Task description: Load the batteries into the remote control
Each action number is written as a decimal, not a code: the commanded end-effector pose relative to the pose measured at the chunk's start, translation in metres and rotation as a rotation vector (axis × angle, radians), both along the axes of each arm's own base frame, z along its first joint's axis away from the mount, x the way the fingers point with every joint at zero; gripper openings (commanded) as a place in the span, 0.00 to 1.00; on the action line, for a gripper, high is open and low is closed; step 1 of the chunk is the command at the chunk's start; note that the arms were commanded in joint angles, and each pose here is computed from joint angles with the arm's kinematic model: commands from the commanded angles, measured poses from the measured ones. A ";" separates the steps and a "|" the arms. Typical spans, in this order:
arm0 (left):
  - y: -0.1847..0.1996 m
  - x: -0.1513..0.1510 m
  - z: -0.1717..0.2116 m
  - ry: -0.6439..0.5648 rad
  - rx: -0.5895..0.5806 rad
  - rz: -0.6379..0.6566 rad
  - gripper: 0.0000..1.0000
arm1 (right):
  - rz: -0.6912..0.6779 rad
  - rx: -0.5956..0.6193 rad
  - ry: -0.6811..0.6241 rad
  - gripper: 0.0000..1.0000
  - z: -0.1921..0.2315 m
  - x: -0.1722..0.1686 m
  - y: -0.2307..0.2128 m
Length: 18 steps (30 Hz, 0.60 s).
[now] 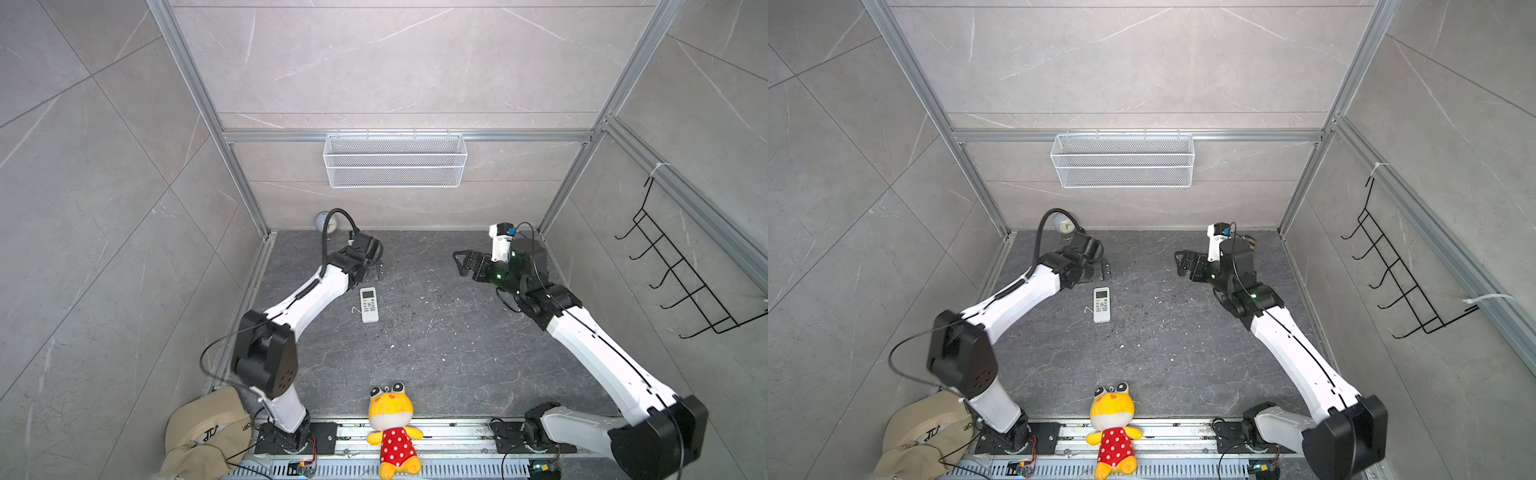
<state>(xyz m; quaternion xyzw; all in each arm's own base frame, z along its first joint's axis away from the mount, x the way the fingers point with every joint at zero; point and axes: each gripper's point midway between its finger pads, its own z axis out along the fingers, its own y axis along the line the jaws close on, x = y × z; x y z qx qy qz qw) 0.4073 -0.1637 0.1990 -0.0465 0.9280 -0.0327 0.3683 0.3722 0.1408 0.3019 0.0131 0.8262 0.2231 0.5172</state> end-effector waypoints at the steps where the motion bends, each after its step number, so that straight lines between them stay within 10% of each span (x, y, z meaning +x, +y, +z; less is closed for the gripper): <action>1: 0.025 -0.010 0.029 -0.136 0.032 0.031 1.00 | -0.252 -0.229 0.003 0.99 -0.039 0.011 -0.054; 18: 0.064 -0.037 -0.002 -0.307 0.232 -0.032 1.00 | -0.424 -0.667 -0.040 0.99 -0.167 0.017 -0.112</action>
